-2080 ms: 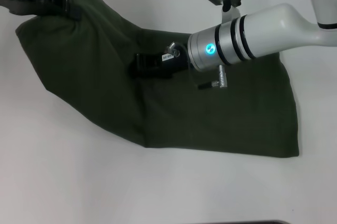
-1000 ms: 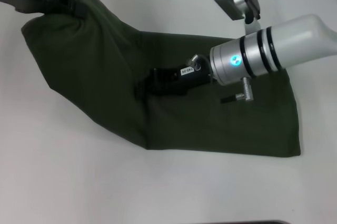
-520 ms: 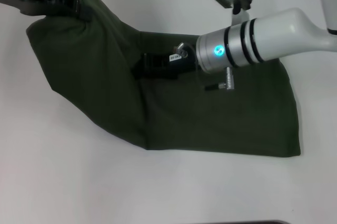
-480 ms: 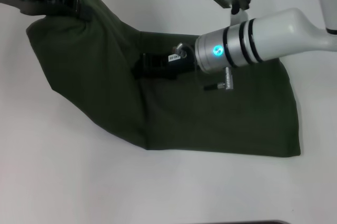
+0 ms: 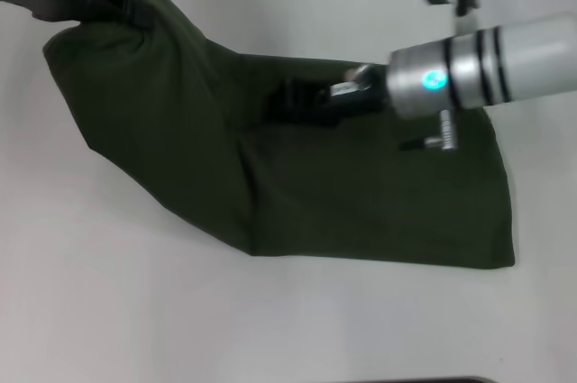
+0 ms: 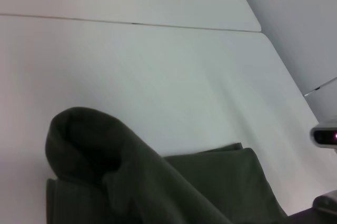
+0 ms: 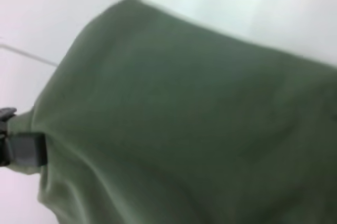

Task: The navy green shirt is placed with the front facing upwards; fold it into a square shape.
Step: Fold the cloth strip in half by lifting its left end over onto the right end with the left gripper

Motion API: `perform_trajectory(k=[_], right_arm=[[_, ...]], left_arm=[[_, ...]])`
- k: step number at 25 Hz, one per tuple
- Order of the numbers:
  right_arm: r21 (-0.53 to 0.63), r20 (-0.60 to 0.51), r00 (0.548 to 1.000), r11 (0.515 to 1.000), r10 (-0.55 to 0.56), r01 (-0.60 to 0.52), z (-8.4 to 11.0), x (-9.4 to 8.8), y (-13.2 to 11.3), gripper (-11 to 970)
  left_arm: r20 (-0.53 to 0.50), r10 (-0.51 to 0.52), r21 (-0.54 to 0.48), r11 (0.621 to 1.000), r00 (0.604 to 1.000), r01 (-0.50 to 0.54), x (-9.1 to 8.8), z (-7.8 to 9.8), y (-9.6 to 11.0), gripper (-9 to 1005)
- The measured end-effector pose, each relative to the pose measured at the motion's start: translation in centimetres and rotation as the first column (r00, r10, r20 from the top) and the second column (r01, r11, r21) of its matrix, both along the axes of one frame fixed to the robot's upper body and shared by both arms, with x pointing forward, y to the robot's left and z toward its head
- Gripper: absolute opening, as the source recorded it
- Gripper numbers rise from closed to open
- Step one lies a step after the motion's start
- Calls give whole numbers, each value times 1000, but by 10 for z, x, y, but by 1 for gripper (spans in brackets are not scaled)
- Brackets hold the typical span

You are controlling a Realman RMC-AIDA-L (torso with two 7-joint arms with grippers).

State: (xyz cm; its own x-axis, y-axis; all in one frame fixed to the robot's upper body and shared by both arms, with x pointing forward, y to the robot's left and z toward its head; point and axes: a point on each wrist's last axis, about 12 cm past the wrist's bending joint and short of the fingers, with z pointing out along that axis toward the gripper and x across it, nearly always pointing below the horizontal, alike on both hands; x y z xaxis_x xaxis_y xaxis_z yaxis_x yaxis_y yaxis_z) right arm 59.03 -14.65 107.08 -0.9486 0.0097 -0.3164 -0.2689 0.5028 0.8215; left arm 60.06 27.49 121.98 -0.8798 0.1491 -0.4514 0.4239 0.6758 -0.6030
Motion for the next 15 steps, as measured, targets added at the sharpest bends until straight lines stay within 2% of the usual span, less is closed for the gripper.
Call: perform_trajectory(k=[9, 11, 15], right_arm=[[-27, 35, 990, 991, -134, 135, -5, -20, -103, 19], [-32, 27, 993, 993, -116, 117, -3, -24, -113, 20], [-39, -17, 1000, 999, -3, 3, 5, -25, -105, 20]], left_arm=[[-7, 15, -8, 1000, 1000, -15, 2, 2, -2, 68], [-10, 20, -10, 1000, 1000, -20, 2, 2, -2, 68], [-14, 19, -9, 1000, 1000, -19, 2, 3, -2, 68]])
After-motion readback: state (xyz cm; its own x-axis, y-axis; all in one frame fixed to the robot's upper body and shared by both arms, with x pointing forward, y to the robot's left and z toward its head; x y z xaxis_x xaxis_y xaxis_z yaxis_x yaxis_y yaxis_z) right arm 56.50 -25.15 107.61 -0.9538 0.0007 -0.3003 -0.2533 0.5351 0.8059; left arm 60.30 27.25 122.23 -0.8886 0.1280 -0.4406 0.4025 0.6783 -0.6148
